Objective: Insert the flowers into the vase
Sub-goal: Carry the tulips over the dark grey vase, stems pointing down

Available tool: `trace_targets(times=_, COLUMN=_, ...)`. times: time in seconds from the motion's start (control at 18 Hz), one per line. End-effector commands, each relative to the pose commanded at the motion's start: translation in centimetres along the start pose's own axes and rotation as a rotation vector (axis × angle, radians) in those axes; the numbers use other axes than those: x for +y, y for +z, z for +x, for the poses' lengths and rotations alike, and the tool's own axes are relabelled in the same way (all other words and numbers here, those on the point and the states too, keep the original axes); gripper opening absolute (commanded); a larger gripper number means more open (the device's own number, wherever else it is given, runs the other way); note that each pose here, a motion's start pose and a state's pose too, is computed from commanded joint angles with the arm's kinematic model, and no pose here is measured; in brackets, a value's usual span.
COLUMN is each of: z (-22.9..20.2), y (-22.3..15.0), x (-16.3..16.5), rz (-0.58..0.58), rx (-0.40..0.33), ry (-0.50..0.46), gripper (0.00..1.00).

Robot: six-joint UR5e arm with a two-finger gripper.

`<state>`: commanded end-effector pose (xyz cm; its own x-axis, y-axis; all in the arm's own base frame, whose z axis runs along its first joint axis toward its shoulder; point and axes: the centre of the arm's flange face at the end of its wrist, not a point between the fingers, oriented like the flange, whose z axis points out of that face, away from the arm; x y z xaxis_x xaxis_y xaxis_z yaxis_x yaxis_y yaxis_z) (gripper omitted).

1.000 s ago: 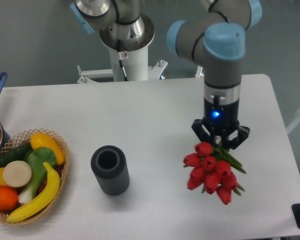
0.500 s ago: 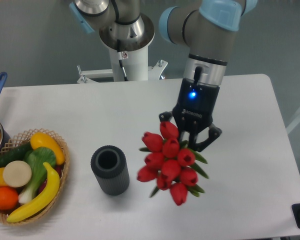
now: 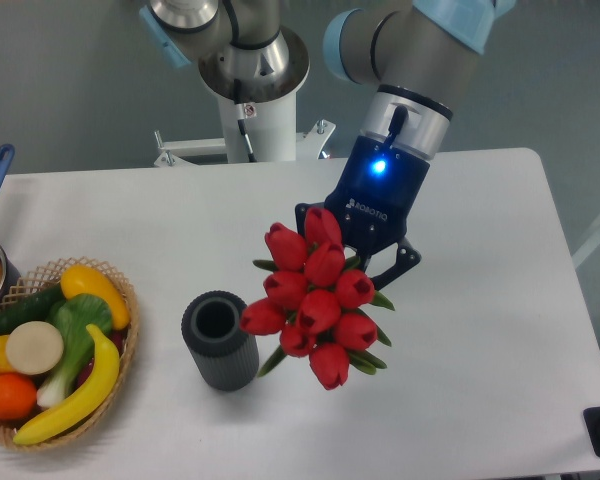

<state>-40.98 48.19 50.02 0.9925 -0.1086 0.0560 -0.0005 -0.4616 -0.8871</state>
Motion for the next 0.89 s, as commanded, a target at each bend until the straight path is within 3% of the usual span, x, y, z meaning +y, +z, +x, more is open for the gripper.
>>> trace_targets(times=0.17, z=2.6, y=0.4, x=1.1, rz=0.108, rx=0.124, ry=-0.013, gripper=0.01)
trace_targets(times=0.44, z=4.6, y=0.5, x=0.9, rz=0.225, rx=0.240, ry=0.014, gripper=0.07)
trace_targets(times=0.61, z=5.4, y=0.8, x=0.5, rz=0.263, rx=0.287, ry=0.019, gripper=0.07)
trace_targets(times=0.89, z=5.4, y=2.8, x=1.7, rz=0.272, rx=0.304, ry=0.111, gripper=0.10)
